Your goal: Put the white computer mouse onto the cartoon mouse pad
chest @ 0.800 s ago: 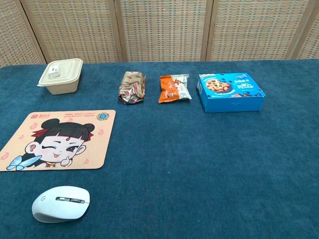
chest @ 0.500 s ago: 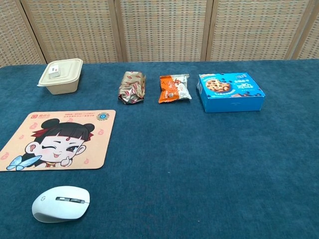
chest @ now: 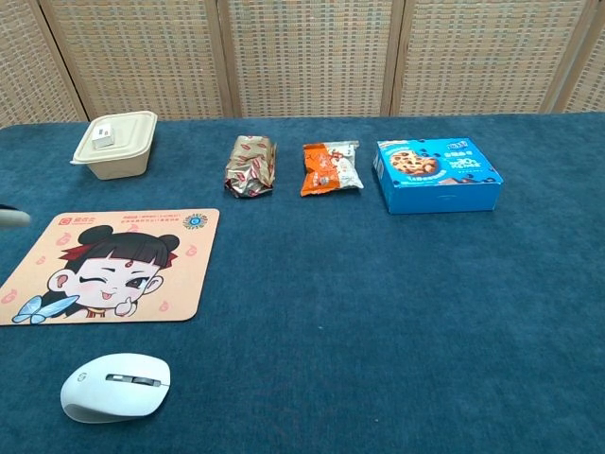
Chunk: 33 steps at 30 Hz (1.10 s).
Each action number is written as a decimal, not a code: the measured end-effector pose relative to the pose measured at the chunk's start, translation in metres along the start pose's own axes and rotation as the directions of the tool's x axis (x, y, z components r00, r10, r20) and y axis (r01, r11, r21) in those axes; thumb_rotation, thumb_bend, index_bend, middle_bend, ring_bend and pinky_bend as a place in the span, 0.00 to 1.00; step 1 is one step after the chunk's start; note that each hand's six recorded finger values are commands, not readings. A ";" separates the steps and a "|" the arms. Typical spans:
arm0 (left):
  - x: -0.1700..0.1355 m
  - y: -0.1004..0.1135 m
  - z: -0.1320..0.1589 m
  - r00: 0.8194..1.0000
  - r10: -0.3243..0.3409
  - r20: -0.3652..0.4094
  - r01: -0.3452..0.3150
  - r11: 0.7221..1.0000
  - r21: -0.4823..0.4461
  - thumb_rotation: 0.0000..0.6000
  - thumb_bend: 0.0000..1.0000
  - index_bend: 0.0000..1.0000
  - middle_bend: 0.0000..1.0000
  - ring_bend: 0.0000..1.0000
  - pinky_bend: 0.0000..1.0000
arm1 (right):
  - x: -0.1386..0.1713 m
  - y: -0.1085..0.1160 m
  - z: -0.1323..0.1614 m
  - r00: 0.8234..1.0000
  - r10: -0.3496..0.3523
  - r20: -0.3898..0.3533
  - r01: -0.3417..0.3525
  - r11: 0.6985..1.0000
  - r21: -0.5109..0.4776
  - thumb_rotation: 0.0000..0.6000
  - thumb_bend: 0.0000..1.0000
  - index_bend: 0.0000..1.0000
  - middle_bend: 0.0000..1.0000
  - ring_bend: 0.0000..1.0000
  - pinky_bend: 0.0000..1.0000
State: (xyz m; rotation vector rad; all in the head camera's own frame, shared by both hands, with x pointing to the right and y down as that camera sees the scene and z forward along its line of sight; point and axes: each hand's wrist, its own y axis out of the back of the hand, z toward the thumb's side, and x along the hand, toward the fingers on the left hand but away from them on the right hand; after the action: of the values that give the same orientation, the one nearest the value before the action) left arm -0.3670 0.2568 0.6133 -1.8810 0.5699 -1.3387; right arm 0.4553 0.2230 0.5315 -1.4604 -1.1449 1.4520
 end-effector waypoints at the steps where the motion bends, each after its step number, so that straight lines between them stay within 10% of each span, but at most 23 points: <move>1: 0.007 -0.007 0.009 0.999 -0.019 0.026 0.019 1.000 0.000 1.00 0.00 0.00 0.00 0.00 0.11 | 0.000 0.000 -0.001 1.000 0.000 0.002 0.000 1.000 -0.002 1.00 0.00 0.00 0.00 0.00 0.00; 23: 0.054 -0.056 0.080 0.982 -0.120 0.145 0.110 0.991 0.075 1.00 0.00 0.00 0.11 0.13 0.25 | -0.003 0.006 -0.011 1.000 -0.004 0.031 0.005 0.999 -0.038 1.00 0.00 0.00 0.00 0.00 0.00; 33: 0.061 -0.062 0.095 0.981 -0.104 0.162 0.096 0.994 0.058 1.00 0.03 0.24 0.33 0.35 0.40 | -0.003 0.005 -0.012 1.000 -0.001 0.032 0.002 0.999 -0.038 1.00 0.00 0.00 0.00 0.00 0.00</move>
State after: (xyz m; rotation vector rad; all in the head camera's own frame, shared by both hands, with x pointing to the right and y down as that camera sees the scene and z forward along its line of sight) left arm -0.2607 0.2815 0.6814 -1.9792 0.3587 -1.2332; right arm 0.4675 0.2191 0.5288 -1.4673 -1.1990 1.4641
